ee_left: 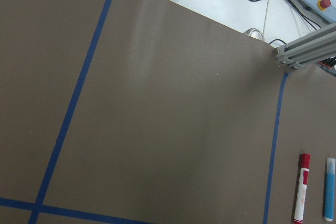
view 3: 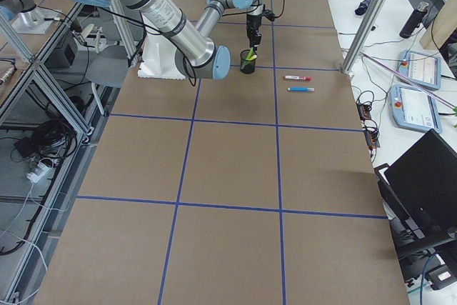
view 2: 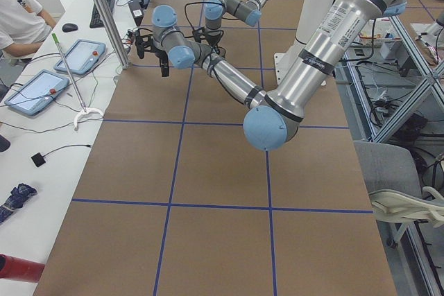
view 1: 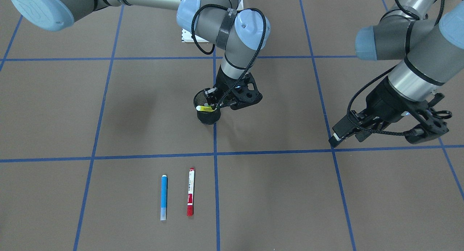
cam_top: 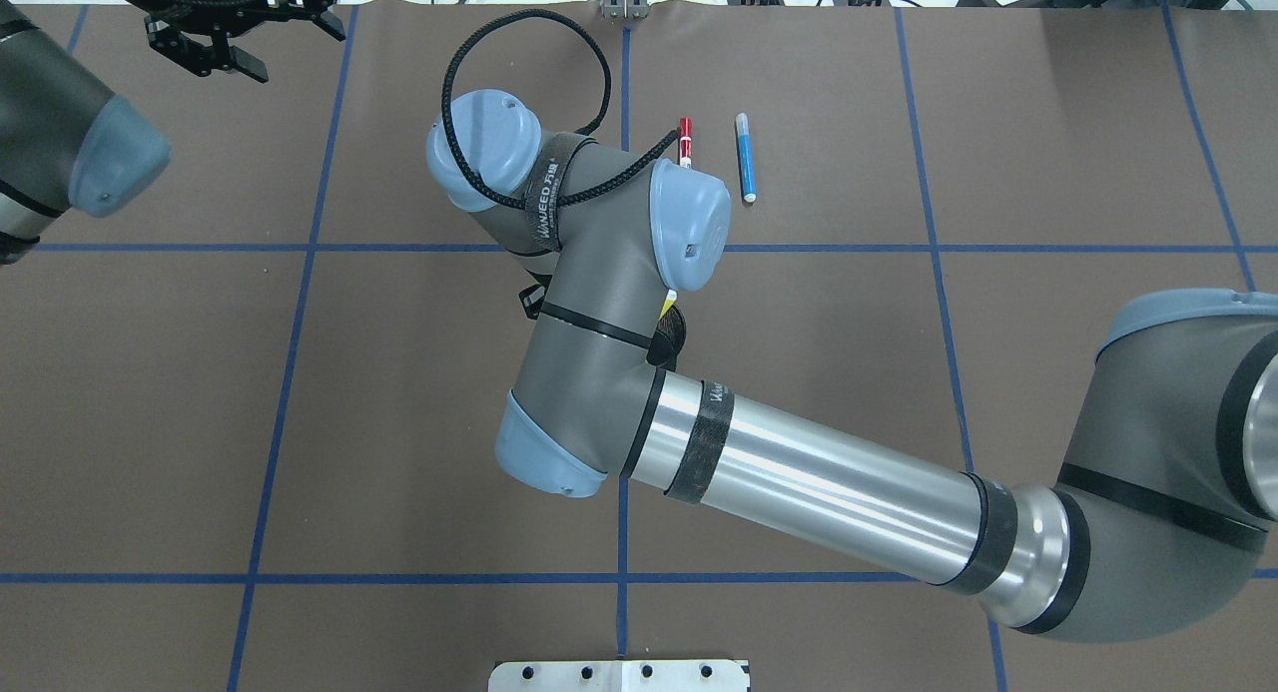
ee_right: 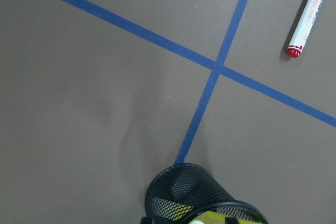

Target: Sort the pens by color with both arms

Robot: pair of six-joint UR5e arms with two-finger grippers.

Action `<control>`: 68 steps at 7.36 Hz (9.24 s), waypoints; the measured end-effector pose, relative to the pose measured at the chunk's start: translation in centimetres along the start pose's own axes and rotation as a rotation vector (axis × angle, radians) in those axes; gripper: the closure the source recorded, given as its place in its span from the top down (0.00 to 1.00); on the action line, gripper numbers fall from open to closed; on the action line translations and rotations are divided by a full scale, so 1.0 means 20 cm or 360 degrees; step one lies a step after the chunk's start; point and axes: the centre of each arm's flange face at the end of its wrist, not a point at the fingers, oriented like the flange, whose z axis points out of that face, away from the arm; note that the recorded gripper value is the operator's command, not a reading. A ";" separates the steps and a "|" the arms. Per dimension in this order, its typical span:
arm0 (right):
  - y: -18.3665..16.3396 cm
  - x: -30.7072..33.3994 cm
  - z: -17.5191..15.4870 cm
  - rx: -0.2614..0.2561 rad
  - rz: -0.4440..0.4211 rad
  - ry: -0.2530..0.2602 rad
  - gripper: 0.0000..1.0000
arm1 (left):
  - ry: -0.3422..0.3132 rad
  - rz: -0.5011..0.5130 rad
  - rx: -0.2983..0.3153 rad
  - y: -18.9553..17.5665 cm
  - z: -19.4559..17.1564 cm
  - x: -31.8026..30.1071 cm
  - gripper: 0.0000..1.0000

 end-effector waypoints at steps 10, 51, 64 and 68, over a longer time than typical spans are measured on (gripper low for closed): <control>0.12 0.45 -0.81 0.0585 0.0125 -0.0200 0.00 | -0.0002 -0.0007 0.0000 0.01 0.00 -0.02 0.99; 0.27 2.41 0.49 0.0343 0.1069 -0.0746 0.99 | -0.0959 -0.0705 -0.0072 1.36 1.09 1.55 0.46; 0.28 2.44 0.54 0.0326 0.1086 -0.0724 0.99 | -0.0949 -0.0641 -0.0067 1.48 1.13 1.57 0.00; 0.27 2.44 0.54 0.0329 0.1085 -0.0726 0.99 | -0.0862 -0.0631 -0.0062 1.47 0.99 1.64 0.00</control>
